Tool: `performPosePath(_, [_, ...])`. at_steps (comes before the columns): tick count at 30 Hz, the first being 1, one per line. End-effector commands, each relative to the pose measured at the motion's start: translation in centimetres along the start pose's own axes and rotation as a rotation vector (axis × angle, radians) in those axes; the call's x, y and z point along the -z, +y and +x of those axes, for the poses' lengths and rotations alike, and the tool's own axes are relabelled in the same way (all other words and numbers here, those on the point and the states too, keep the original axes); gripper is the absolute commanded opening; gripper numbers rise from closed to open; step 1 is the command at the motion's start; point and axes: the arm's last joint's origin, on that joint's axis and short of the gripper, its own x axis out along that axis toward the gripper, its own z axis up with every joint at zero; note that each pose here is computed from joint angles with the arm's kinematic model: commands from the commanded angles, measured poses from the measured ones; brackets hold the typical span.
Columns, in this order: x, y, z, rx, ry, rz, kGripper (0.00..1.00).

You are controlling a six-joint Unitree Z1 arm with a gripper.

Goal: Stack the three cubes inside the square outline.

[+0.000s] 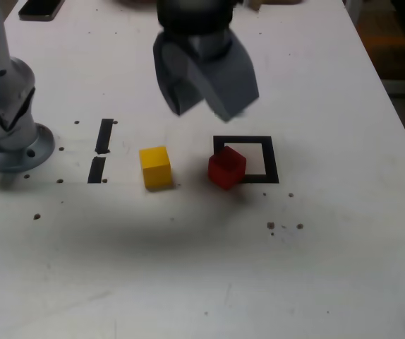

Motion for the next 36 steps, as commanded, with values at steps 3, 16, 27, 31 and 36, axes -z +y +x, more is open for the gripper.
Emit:
performPosePath(3, [-0.3, -0.5, 1.6, 0.003, 0.001, 0.013, 0.90])
performPosePath(16, [-1.3, 0.0, 4.8, -0.043, 0.078, -0.032, 0.90])
performPosePath(27, [-3.4, -0.3, 6.0, -0.040, 0.099, -0.030, 0.89])
performPosePath(31, [-3.5, -0.3, 6.4, -0.041, 0.109, -0.041, 0.87])
performPosePath(36, [-3.8, -0.3, 6.7, -0.067, 0.112, -0.058, 0.85])
